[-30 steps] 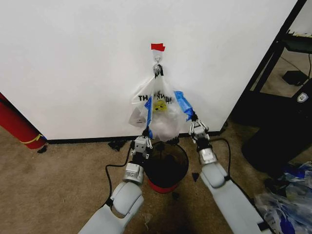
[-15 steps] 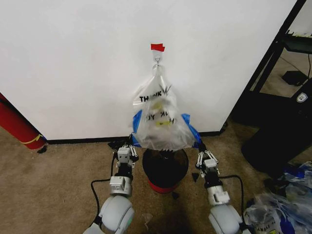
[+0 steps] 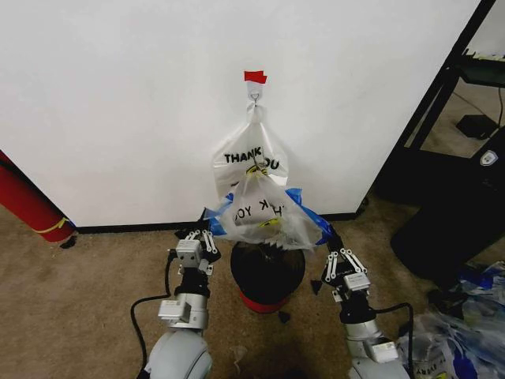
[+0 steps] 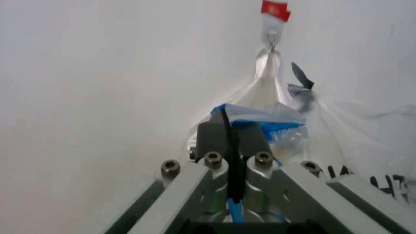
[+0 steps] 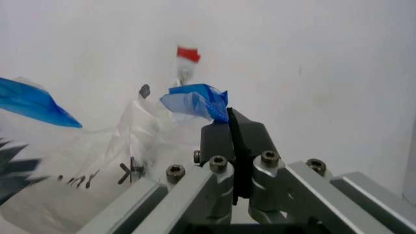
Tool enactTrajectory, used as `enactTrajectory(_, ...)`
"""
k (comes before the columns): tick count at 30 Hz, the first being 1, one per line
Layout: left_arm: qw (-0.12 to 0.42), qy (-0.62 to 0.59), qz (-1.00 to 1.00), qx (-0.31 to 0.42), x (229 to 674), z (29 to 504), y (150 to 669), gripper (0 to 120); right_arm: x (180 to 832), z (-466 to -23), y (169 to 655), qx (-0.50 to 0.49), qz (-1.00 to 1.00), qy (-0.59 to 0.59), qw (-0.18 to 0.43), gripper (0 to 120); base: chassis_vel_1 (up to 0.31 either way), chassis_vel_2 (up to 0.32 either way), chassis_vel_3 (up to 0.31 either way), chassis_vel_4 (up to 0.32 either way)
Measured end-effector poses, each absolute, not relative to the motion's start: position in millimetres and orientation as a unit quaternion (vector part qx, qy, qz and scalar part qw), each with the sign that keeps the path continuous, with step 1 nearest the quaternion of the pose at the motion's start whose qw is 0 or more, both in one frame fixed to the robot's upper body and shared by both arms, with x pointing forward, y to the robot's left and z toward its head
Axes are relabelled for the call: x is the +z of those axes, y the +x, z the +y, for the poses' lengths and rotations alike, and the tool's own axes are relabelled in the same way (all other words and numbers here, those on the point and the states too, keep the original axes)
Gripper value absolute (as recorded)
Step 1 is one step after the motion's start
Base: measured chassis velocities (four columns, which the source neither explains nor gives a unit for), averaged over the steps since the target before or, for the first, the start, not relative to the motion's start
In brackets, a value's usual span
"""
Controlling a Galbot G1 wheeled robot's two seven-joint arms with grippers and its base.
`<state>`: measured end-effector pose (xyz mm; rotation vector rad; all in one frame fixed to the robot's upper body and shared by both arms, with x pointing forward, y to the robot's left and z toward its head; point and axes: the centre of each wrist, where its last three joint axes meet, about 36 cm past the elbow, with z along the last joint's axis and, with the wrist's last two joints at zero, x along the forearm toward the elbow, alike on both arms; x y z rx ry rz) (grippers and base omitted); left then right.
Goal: Pick up the garbage bag from the wall and place it over the trash bin.
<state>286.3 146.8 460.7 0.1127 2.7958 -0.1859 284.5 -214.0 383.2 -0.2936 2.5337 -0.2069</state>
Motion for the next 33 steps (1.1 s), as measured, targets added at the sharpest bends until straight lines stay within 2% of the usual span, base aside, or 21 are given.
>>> enactTrajectory(18,0.205,0.038,0.976,-0.064,508.3,160.3,272.4,0,440.8,-210.8,278.3,-0.045,0.93,-0.123,0.344,0,0.0,0.0,0.0,0.0)
enactTrajectory(26,0.169,0.039,0.983,-0.057,472.6,152.8,276.4,0,409.2,-226.1,297.0,-0.071,0.934,-0.126,0.327,0,0.0,0.0,0.0,0.0)
enactTrajectory(33,0.168,0.034,0.984,-0.044,457.6,151.6,282.2,0,370.7,-228.8,316.1,-0.073,0.935,-0.132,0.32,0,0.0,0.0,0.0,0.0)
